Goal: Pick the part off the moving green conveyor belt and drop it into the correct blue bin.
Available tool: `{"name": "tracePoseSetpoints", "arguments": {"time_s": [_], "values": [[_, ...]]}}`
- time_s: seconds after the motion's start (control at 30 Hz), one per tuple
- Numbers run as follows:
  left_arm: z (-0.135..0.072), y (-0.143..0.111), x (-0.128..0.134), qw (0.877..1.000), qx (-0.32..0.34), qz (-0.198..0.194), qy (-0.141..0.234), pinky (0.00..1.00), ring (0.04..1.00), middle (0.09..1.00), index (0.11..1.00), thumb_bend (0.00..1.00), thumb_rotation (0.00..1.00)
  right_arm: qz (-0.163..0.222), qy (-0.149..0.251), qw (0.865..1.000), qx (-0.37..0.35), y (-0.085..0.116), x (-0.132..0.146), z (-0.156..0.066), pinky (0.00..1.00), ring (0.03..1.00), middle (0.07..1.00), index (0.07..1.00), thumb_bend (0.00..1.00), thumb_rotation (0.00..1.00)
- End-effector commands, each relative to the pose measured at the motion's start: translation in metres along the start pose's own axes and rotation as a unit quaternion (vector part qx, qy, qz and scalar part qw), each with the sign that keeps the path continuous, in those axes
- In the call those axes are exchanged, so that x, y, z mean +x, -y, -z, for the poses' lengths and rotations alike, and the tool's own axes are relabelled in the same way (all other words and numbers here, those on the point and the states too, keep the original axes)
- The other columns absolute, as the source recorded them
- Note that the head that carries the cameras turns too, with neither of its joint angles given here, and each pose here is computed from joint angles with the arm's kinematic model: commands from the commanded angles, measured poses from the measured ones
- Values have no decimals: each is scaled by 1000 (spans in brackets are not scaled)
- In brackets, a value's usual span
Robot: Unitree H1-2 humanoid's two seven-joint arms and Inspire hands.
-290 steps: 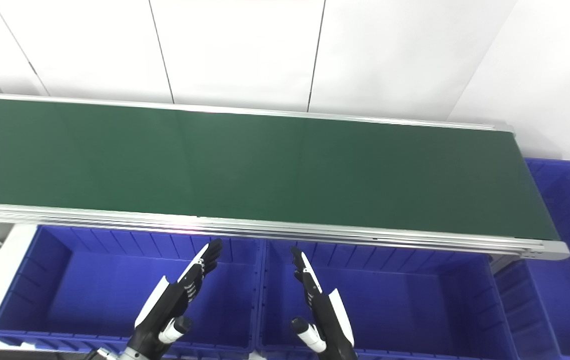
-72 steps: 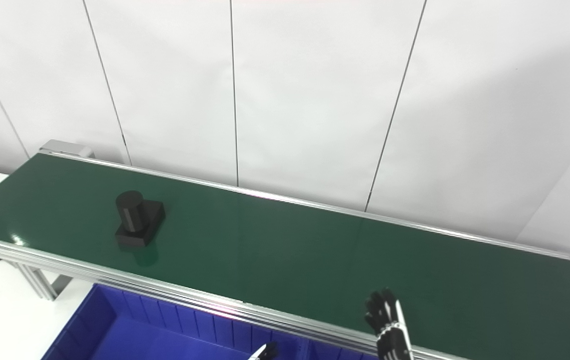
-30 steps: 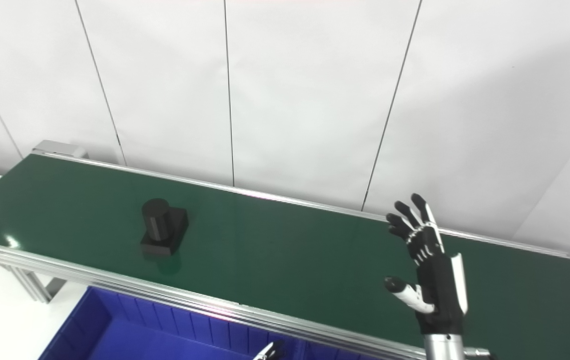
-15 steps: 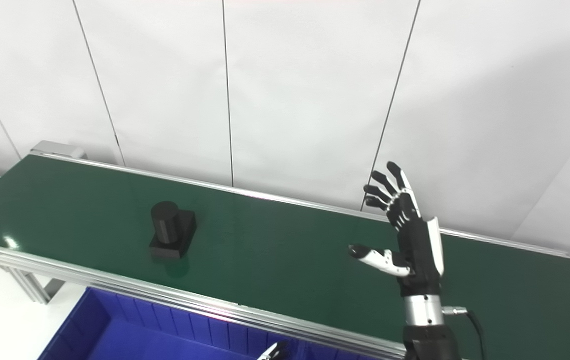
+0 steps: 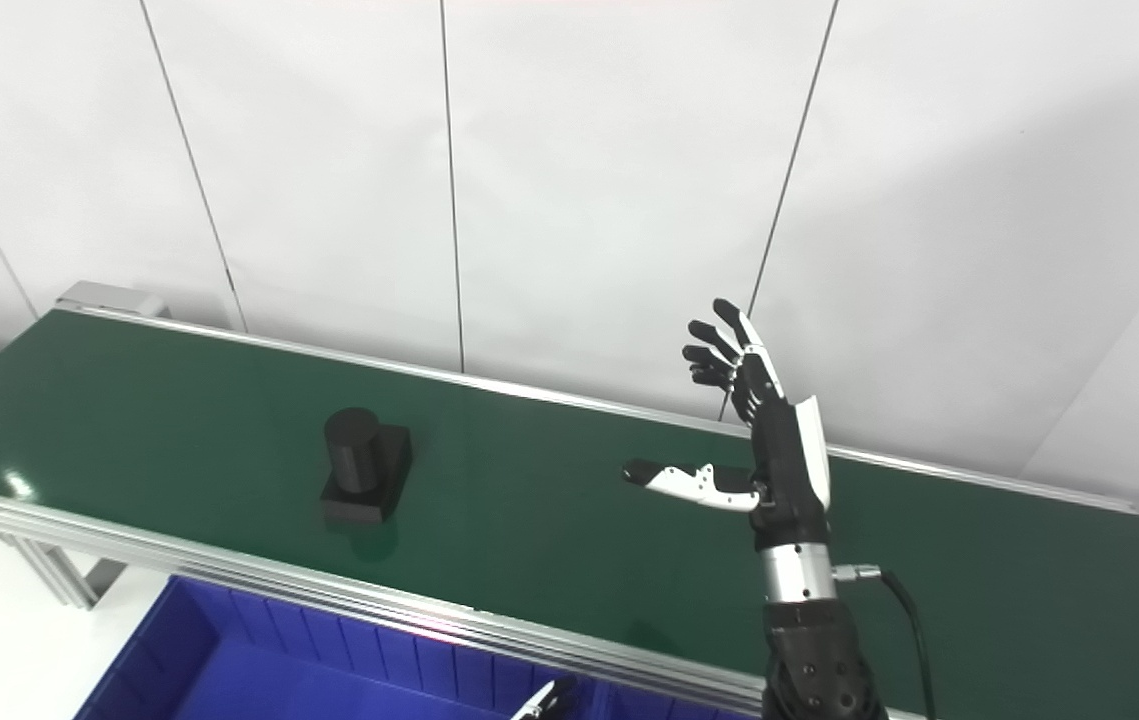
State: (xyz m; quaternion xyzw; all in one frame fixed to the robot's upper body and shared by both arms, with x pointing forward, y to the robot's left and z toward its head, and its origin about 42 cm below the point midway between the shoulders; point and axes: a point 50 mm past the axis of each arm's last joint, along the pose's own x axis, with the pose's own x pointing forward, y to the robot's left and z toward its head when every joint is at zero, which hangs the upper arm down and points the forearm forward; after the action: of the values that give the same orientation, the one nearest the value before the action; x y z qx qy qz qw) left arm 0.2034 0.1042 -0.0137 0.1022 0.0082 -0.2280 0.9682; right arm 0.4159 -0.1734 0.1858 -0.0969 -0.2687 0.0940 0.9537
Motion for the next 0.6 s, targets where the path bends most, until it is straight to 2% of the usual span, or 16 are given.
{"name": "tracePoseSetpoints", "arguments": {"time_s": [0.0,0.3,0.57], "values": [[-10,-2,12,1000,-5,-5,30,871,955,946,978,1000,910,-2,43,999,7,-3,23,-15,744,791,850,926,1000,291],[-12,2,13,999,1,-2,35,836,963,961,984,1000,926,-35,26,999,8,-19,39,-7,717,784,864,914,1000,271],[-16,4,15,999,10,-4,46,873,967,957,977,1000,933,-57,22,998,-6,-39,53,-7,732,781,852,917,1000,280]]}}
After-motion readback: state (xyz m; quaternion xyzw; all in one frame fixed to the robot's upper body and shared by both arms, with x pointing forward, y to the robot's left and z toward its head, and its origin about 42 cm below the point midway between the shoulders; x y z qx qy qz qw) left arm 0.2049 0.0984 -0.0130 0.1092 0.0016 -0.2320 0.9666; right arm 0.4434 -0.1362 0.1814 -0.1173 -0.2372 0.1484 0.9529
